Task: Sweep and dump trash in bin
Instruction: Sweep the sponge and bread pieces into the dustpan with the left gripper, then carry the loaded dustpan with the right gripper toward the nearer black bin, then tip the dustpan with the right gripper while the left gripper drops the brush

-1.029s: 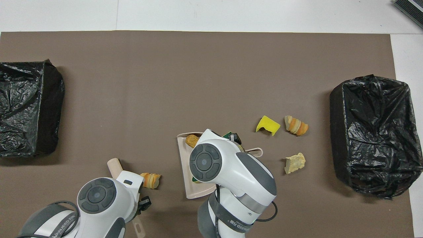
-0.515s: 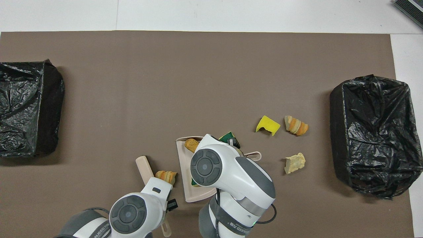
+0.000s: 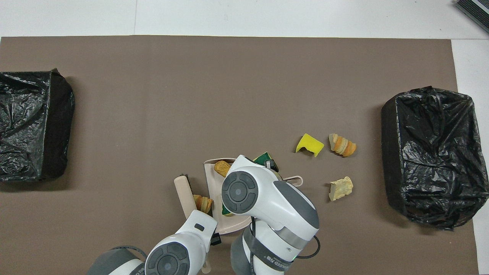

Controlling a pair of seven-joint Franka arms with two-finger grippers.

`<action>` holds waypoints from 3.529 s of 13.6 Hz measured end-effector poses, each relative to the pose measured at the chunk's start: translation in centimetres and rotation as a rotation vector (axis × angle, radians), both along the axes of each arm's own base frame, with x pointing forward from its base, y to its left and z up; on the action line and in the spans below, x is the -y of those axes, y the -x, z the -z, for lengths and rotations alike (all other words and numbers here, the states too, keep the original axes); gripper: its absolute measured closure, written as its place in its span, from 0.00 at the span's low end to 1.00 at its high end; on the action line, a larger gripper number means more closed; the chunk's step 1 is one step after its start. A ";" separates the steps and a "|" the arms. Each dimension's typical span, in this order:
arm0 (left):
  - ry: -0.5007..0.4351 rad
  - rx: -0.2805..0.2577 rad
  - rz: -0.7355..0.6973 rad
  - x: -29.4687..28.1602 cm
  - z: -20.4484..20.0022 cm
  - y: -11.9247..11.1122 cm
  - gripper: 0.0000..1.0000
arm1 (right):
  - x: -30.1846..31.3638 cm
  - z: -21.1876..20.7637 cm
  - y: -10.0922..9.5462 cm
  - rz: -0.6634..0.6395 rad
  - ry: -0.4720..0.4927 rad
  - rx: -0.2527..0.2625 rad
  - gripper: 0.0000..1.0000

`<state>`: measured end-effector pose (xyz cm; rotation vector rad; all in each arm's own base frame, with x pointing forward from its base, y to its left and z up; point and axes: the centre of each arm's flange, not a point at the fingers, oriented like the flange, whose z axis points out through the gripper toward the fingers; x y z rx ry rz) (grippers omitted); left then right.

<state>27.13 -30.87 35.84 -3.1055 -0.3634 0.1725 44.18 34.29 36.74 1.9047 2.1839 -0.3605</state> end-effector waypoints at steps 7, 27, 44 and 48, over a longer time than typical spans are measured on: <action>0.195 -0.039 0.102 4.7 -2.2 -3.0 0.74 | 1.1 1.0 0.1 0.045 -0.015 -0.040 0.68; 0.023 -0.092 0.258 -3.9 -9.2 -10.1 0.74 | 5.9 -2.9 -3.0 0.179 -0.145 0.015 0.68; -0.059 -0.111 0.278 2.7 2.0 6.5 0.74 | 41.1 -16.4 -12.0 0.297 -0.213 0.023 0.68; -0.054 -0.115 0.283 2.7 2.0 6.4 0.68 | 52.2 -16.8 -10.3 0.340 -0.087 0.041 0.68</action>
